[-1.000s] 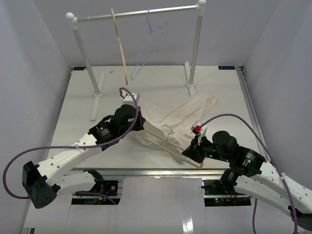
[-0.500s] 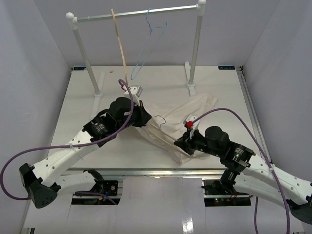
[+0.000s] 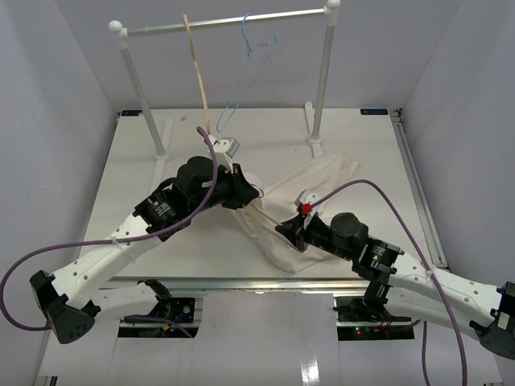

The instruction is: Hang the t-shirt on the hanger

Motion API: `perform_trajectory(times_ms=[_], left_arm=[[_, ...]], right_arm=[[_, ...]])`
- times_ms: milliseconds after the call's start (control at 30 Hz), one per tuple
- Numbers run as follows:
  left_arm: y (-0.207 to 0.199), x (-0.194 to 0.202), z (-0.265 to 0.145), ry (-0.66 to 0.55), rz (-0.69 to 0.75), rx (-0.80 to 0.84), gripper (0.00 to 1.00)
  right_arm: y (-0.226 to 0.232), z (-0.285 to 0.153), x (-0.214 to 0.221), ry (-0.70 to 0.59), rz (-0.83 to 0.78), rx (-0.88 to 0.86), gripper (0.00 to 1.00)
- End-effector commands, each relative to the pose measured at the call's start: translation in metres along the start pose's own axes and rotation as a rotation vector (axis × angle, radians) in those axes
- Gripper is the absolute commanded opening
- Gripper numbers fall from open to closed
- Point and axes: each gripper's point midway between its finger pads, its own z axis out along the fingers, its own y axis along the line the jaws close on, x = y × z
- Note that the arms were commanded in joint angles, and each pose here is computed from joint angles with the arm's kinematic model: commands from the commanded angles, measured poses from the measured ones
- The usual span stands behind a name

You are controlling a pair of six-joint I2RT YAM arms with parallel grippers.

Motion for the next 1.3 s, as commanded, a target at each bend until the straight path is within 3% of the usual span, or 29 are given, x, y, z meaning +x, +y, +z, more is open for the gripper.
perform_trajectory(times_ms=[0, 33, 133, 200, 367, 533, 667, 767, 967, 1100, 1267], left_arm=[[-0.012, -0.021, -0.014, -0.051, 0.041, 0.023, 0.48], [-0.008, -0.031, -0.017, -0.081, 0.049, -0.018, 0.65], [0.0, -0.038, -0.027, -0.089, 0.074, -0.082, 0.8], [-0.002, -0.038, -0.033, -0.078, 0.099, -0.07, 0.83], [0.0, -0.039, -0.049, -0.064, 0.157, -0.084, 0.84], [-0.001, -0.052, -0.067, -0.088, 0.352, -0.072, 0.75], [0.024, -0.062, -0.078, -0.104, 0.484, -0.2, 0.72], [0.041, -0.055, -0.08, -0.086, 0.467, -0.275, 0.71], [0.044, -0.032, -0.066, -0.054, 0.406, -0.239, 0.69], [0.051, -0.039, -0.059, -0.122, 0.357, -0.282, 0.69], [0.035, -0.049, -0.055, -0.22, 0.24, -0.212, 0.69]], right_arm=[[0.011, -0.002, -0.042, -0.216, -0.003, -0.043, 0.08], [0.01, -0.003, -0.041, -0.229, -0.002, -0.042, 0.08], [-0.001, -0.009, -0.04, -0.268, 0.023, 0.019, 0.08], [-0.003, -0.014, -0.041, -0.326, 0.036, 0.027, 0.08], [0.005, -0.02, -0.053, -0.428, 0.061, -0.023, 0.08], [0.012, -0.026, -0.058, -0.518, 0.105, -0.071, 0.08], [0.018, -0.037, -0.065, -0.563, 0.121, -0.107, 0.08], [0.015, -0.051, -0.073, -0.624, 0.129, -0.1, 0.08], [0.011, -0.057, -0.088, -0.632, 0.109, -0.069, 0.08], [0.017, -0.058, -0.093, -0.627, 0.111, -0.102, 0.08], [0.021, -0.06, -0.094, -0.63, 0.118, -0.121, 0.08]])
